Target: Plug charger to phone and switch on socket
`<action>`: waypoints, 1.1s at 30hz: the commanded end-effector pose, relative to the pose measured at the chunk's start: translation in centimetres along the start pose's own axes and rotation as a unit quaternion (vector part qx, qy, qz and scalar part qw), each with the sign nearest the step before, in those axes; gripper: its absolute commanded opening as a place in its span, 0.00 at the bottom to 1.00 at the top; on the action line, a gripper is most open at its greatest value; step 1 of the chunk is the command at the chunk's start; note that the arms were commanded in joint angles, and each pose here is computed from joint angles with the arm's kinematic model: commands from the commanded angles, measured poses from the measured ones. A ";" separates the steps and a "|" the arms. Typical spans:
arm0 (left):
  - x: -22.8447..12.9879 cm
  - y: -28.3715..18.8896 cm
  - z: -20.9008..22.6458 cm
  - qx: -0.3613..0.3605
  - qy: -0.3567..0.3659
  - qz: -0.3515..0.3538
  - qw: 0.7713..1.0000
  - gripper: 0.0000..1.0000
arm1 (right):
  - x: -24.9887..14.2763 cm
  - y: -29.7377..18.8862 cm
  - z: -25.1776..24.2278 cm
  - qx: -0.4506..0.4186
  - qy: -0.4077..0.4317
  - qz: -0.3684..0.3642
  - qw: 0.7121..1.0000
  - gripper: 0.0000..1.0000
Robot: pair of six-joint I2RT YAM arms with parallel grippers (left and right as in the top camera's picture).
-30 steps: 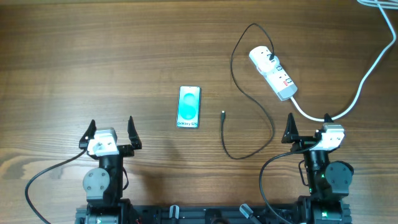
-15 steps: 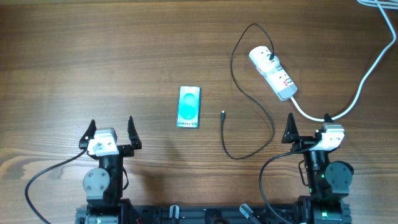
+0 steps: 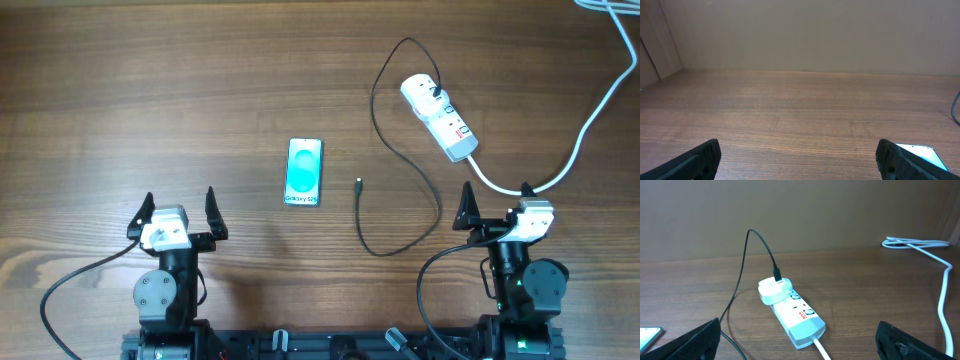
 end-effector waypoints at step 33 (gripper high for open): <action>-0.1 0.0 0.0 0.002 -0.002 -0.003 1.000 1.00 | -0.1 0.0 0.0 0.002 -0.005 0.001 1.000 1.00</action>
Point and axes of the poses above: each gripper's point midway between its finger pads, its own y axis out along the fingers, its own z axis along the line the jaws close on, x = y × z, the point moved 7 cm from there along -y, back along the fingers, and after that the axes turned 6 degrees about -y, right-handed, at the moved point
